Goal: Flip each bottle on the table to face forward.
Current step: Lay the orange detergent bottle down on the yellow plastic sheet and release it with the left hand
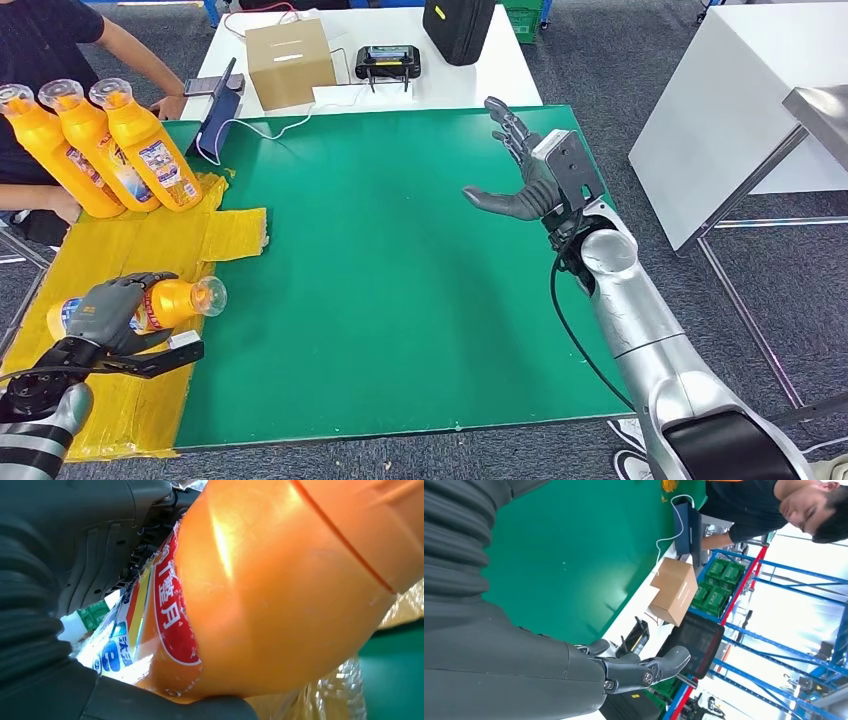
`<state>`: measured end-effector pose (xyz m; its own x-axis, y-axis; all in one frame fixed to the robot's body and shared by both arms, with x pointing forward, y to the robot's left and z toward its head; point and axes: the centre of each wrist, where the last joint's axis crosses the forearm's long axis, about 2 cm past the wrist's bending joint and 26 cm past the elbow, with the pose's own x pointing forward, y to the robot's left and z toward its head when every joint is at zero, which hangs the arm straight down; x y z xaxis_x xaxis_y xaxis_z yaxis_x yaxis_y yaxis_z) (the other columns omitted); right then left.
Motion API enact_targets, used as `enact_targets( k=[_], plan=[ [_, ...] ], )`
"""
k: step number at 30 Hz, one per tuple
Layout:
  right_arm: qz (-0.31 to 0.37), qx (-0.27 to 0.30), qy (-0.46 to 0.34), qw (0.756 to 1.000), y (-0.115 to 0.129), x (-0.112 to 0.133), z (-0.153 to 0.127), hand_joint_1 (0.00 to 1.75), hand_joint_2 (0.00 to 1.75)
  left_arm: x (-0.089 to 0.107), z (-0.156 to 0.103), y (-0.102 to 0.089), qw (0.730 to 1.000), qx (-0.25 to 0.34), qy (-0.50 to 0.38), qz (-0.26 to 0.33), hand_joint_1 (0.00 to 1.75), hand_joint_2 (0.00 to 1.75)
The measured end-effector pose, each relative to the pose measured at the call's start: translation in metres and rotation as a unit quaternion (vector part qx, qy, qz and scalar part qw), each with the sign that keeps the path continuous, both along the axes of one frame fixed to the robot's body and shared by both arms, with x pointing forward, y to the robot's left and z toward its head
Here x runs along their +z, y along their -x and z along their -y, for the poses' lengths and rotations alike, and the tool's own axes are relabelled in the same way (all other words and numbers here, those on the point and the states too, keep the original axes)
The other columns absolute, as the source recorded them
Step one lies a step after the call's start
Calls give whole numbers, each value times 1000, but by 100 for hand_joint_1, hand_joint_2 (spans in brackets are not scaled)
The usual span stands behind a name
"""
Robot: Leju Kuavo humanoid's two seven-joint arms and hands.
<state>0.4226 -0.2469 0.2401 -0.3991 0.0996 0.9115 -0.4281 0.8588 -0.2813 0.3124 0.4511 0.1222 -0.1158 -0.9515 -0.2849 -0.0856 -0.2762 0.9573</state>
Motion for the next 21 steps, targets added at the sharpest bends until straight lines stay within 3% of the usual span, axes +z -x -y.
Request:
enact_targets(
  k=[6,11,14,15,18,21],
  plan=[
    [3,0,1,1000,0,1,1,0,175,-5,-3,2,1000,-2,-3,-25,175,175],
    [6,5,4,1000,1,1,-2,0,175,-12,-7,7,997,-41,11,-63,175,175],
    [7,10,4,1000,0,1,-5,0,175,-17,-6,11,994,-69,21,-81,142,175],
    [7,12,5,1000,0,0,-7,0,175,-19,-5,12,993,-77,25,-84,98,131],
    [7,17,6,1000,0,0,-12,0,175,-24,-1,16,990,-99,38,-93,0,0],
    [7,23,7,1000,-1,1,-17,0,175,-33,4,22,987,-111,46,-107,0,0]
  ],
)
